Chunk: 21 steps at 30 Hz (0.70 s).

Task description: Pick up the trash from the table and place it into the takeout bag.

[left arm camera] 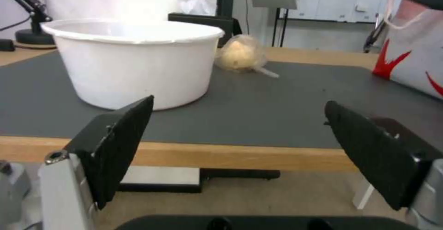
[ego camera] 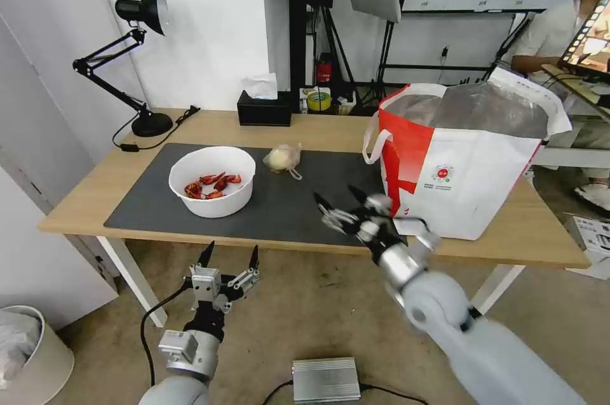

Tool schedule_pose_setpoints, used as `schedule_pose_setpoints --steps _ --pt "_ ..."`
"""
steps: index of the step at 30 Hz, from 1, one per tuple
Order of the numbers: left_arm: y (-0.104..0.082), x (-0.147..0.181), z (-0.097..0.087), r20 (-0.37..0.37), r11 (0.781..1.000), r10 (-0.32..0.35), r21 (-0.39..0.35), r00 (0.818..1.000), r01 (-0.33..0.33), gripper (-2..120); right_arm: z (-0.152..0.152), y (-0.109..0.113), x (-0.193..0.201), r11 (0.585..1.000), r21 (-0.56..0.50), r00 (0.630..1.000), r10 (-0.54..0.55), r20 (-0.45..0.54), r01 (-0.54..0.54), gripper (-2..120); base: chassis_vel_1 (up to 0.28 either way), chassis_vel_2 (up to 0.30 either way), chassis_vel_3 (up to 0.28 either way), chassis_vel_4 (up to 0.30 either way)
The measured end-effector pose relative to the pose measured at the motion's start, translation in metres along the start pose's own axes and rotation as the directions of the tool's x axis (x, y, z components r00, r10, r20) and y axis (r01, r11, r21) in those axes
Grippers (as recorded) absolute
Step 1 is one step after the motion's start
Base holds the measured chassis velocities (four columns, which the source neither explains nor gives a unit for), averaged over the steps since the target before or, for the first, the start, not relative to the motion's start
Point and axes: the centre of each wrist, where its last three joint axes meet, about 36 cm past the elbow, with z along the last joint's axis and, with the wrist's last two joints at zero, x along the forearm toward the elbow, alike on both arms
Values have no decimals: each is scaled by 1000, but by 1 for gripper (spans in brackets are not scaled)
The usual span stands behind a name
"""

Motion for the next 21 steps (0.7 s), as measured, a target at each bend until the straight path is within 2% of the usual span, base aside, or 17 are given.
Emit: schedule_pose_setpoints --steps 3,4,7,8,11,17,21 --pt "2 1 0 -4 1000 -7 -4 1000 7 100 -8 -2 -42 1000 8 1000 0 -4 1 100 0 0 0 0" --pt "2 1 0 -4 1000 -7 -4 1000 7 100 -8 -2 -42 1000 8 1000 0 -4 1 100 0 0 0 0" --pt "5 3 0 -6 1000 -14 -9 1000 14 100 -22 -16 -94 999 27 999 33 -16 -33 100 0 0 0 0" --pt "5 3 0 -6 1000 -14 -9 1000 14 100 -22 -16 -94 999 27 999 33 -16 -33 100 0 0 0 0" --pt "6 4 1 -9 1000 -16 -8 1000 16 100 -38 -29 -126 997 35 997 65 -50 -64 100 0 0 0 0" --pt "6 4 1 -10 1000 -17 -8 1000 16 100 -45 -34 -139 997 30 994 76 -83 -74 100 0 0 0 0" --pt "6 4 0 -7 1000 -17 -7 1000 17 100 -54 -48 -163 996 23 989 87 -121 -85 100 0 0 0 0"
